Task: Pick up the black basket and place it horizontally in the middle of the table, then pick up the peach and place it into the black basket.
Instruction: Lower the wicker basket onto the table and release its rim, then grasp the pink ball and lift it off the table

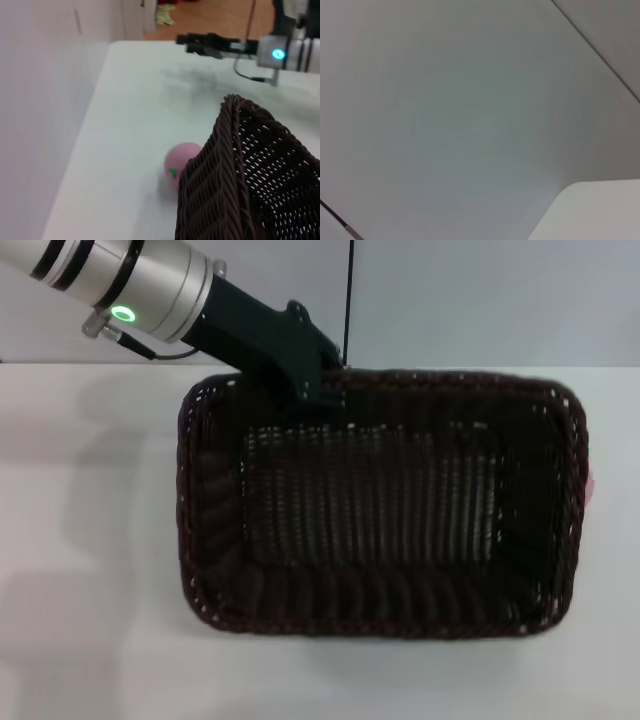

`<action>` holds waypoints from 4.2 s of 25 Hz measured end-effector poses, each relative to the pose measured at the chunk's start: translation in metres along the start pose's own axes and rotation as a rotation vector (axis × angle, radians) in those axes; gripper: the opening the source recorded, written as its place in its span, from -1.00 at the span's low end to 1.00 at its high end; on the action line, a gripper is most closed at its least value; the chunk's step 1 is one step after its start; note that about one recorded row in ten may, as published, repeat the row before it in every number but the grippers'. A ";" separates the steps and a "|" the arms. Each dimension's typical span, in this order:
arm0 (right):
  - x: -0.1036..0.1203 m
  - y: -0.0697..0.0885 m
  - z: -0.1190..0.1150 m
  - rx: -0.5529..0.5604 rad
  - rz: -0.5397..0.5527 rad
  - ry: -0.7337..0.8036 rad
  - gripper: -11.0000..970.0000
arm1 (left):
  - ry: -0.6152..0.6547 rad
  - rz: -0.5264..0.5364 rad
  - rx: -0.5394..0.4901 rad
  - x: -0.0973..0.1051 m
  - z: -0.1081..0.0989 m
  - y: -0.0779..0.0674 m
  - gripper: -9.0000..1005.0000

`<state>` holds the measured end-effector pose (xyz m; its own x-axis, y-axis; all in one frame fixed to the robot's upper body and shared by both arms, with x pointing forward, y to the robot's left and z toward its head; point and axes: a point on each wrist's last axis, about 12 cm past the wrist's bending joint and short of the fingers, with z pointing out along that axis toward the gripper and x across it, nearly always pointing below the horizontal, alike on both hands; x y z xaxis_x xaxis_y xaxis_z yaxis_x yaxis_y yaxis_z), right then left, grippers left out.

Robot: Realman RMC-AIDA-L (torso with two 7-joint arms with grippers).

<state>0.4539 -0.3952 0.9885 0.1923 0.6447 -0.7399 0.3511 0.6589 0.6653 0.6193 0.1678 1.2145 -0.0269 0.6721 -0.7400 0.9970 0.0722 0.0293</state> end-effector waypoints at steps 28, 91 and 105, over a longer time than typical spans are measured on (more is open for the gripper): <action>-0.006 0.012 -0.004 -0.175 -0.113 0.017 0.48 | -0.670 0.005 -0.456 0.056 -0.049 -0.009 0.68; 0.020 0.061 -0.034 -0.806 -0.544 0.168 -0.83 | -0.993 -0.197 -0.537 0.111 -0.046 -0.037 0.67; 0.020 0.141 -0.002 -1.115 -0.340 0.103 -0.87 | -1.051 -0.226 -0.520 0.123 -0.044 -0.051 0.67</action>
<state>0.5052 -0.2885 1.0682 0.1497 0.3643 -0.9192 -0.6381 0.7457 0.1916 0.5619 0.2797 1.1516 0.1167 -0.3088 -0.9439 0.8216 0.5640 -0.0830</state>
